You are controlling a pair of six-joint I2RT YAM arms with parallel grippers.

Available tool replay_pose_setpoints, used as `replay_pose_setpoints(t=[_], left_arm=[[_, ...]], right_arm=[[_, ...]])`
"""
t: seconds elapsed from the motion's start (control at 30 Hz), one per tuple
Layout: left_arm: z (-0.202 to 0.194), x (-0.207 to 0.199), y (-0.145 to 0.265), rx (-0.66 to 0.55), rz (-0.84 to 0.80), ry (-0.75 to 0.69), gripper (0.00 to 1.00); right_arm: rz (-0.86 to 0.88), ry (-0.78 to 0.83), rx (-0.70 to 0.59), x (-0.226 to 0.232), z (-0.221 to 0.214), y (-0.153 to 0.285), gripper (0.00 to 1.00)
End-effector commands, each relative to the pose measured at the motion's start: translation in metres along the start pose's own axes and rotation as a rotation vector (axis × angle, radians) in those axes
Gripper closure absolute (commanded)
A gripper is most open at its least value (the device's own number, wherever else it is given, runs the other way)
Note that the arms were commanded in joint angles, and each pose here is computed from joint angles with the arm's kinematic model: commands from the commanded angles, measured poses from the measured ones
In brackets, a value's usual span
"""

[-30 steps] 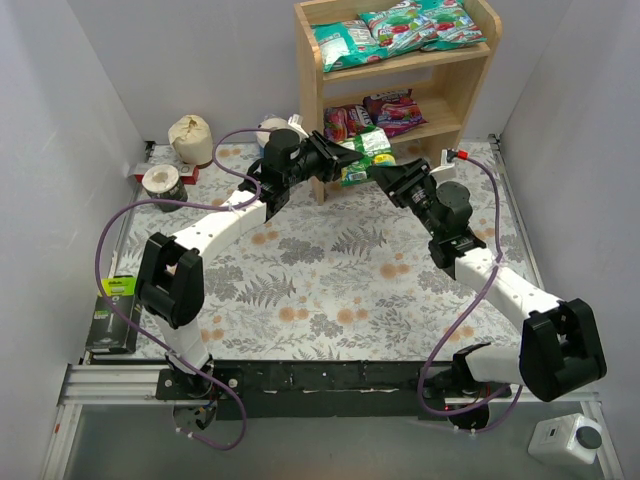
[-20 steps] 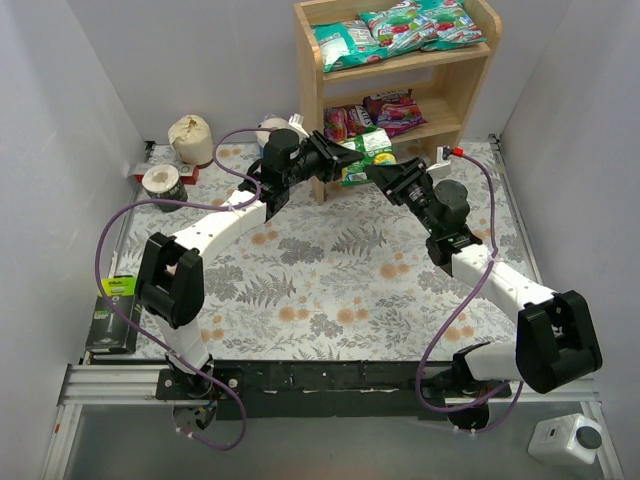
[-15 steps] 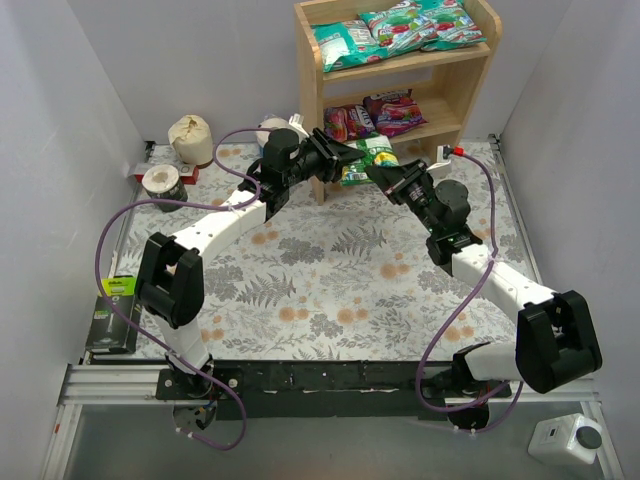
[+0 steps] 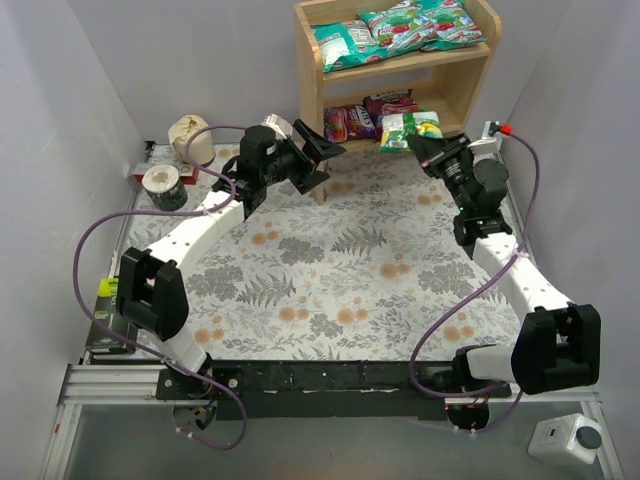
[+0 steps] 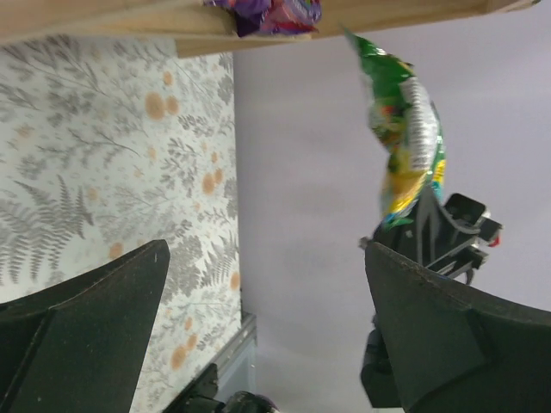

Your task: Place and organize the candy bags onto the shelf

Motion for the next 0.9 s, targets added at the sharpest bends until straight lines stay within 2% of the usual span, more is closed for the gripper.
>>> replay_pose_setpoints(t=[0.0,0.17,0.2,0.37,0.63,0.67,0.87], left_arm=[[0.010,-0.007,0.036,-0.059,0.026,-0.140,0.02],[0.011,-0.003,0.045,-0.043,0.044,-0.234,0.02],[0.012,0.000,0.047,-0.045,0.052,-0.249,0.02],[0.019,0.008,0.051,-0.045,0.065,-0.252,0.02],[0.031,0.015,0.054,-0.063,0.088,-0.265,0.02],[0.031,0.015,0.054,-0.065,0.089,-0.268,0.02],[0.033,0.019,0.053,-0.061,0.098,-0.265,0.02]], right_arm=[[0.169,0.102,-0.161,0.039,0.056,-0.003,0.99],[0.201,0.098,-0.153,0.017,0.087,-0.021,0.99],[0.238,0.117,-0.110,0.015,0.093,-0.033,0.99],[0.252,0.140,-0.070,-0.006,0.125,-0.057,0.99],[0.197,0.151,-0.040,-0.049,0.146,-0.086,0.99],[0.155,0.120,-0.007,-0.068,0.142,-0.094,0.99],[0.141,0.098,0.002,-0.096,0.149,-0.121,0.99]])
Point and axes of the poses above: each gripper's point midway between its finger pads, its own y axis back along the fingers, its own x axis along the line the jaws close on, z = x × y, the point moved 9 cm from there along y, back along the fingers, and after that the axes turned 1 degree about -y, right-handed, at the moved point
